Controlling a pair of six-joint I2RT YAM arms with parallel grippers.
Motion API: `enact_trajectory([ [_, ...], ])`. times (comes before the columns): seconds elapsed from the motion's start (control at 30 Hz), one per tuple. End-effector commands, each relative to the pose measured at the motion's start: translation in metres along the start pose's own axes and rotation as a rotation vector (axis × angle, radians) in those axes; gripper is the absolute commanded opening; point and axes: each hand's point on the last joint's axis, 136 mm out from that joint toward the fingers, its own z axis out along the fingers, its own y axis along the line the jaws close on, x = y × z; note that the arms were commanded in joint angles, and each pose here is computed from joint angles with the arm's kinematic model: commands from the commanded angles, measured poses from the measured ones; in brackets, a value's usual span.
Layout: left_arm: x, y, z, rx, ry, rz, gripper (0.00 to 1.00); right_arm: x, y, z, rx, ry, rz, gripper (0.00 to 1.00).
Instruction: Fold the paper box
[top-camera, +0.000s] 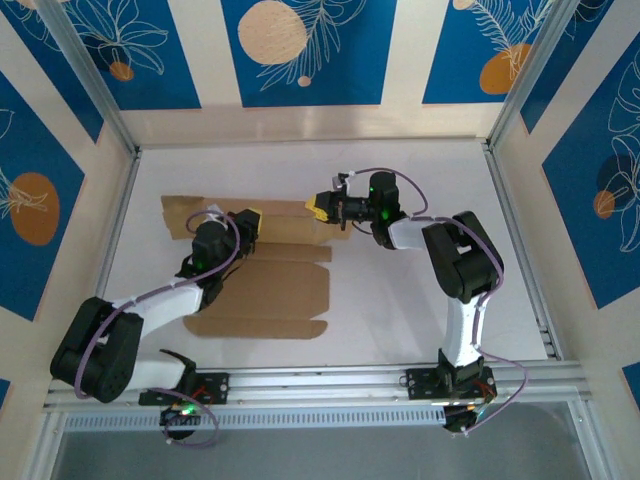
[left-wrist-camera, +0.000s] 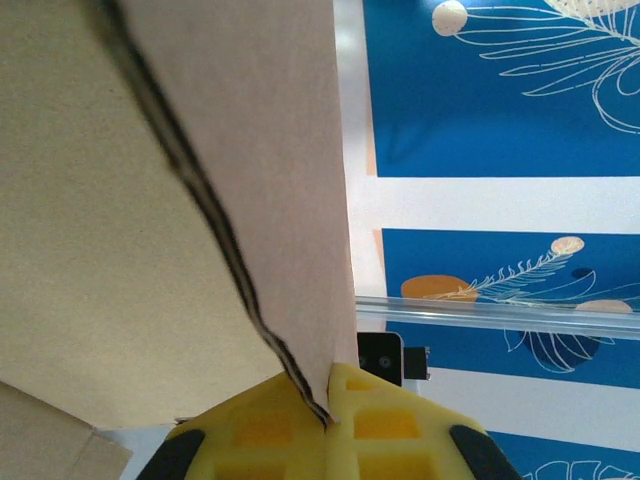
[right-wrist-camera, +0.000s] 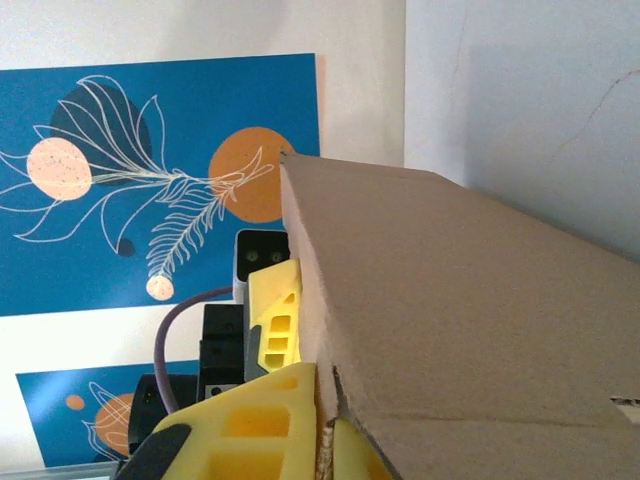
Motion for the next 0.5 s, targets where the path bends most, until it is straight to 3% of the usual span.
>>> enact_trajectory([
  [0.0, 0.025, 0.024, -0.002, -0.078, 0.104, 0.005, 0.0, 0.013, 0.02, 0.003, -0.009, 0.051, -0.096, 0.08],
  [0.13, 0.023, 0.028, -0.002, -0.089, 0.091, 0.017, 0.0, 0.011, 0.011, -0.005, 0.128, 0.028, -0.136, 0.35],
  [0.2, 0.022, 0.032, -0.001, -0.099, 0.083, 0.021, 0.0, 0.013, 0.007, -0.014, 0.223, -0.003, -0.174, 0.4],
  [0.37, 0.021, 0.039, 0.0, -0.102, 0.08, 0.022, 0.0, 0.021, -0.002, -0.05, 0.432, -0.113, -0.252, 0.41],
  [0.47, 0.022, 0.041, 0.0, -0.094, 0.083, 0.009, 0.0, 0.03, -0.014, -0.077, 0.607, -0.192, -0.281, 0.35],
])
